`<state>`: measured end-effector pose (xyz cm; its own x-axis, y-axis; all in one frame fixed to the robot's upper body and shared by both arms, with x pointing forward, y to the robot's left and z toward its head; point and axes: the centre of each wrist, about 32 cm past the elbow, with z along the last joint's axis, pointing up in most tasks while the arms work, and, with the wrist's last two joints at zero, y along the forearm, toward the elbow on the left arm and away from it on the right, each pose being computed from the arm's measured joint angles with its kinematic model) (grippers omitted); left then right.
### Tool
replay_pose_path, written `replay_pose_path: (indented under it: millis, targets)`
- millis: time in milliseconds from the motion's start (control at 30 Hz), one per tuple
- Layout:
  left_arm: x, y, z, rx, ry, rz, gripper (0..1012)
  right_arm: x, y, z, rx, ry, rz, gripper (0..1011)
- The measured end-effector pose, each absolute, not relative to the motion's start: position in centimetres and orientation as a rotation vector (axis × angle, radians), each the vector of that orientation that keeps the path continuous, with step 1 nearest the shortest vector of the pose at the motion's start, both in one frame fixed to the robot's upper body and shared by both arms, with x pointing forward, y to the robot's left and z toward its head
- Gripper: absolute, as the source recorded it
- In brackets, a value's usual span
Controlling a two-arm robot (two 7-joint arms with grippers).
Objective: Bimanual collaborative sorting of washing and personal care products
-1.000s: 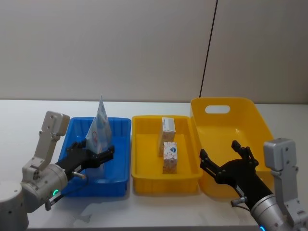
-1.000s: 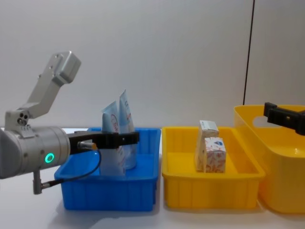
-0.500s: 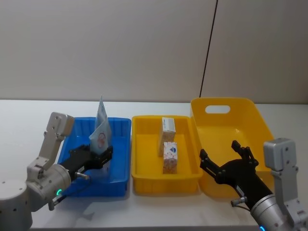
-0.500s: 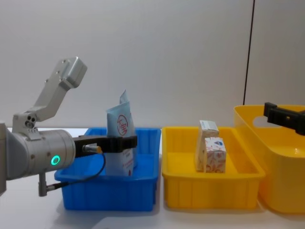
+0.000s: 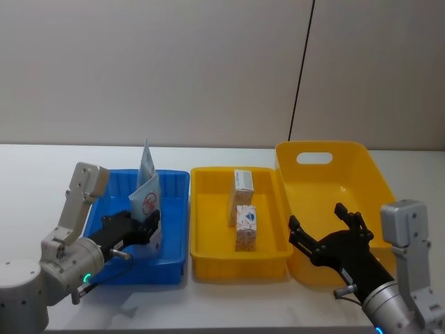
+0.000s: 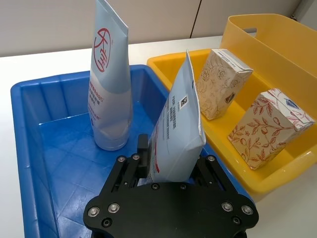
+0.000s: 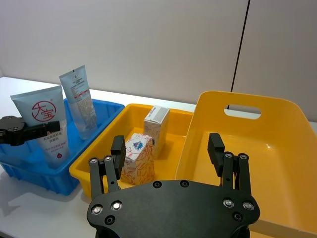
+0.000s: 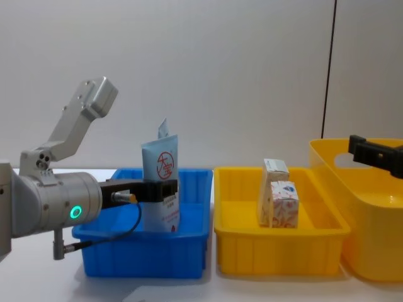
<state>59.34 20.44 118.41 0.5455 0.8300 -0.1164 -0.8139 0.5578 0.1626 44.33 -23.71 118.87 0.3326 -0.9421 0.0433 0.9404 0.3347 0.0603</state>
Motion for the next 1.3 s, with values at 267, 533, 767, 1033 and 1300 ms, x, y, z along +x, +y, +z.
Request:
replay_pose_path:
  millis: [267, 533, 767, 1033, 1300]
  targets:
    - [59.4, 20.5, 118.5, 0.084, 0.179, 0.963, 328, 44.3, -23.7, 118.9, 0.026, -0.075, -1.229, 1004]
    - [59.7, 21.0, 119.7, 0.039, 0.125, 0.927, 290, 44.3, -23.7, 118.9, 0.026, -0.075, -1.23, 1004]
    - [60.2, 21.8, 122.4, -0.026, 0.049, 0.866, 285, 44.3, -23.7, 118.9, 0.026, -0.075, -1.23, 1004]
    - [60.6, 22.3, 125.3, -0.089, -0.012, 0.778, 285, 44.3, -23.7, 118.9, 0.026, -0.075, -1.23, 1004]
    - [60.9, 22.1, 126.8, -0.139, -0.016, 0.662, 285, 44.3, -23.7, 118.9, 0.026, -0.075, -1.23, 1003]
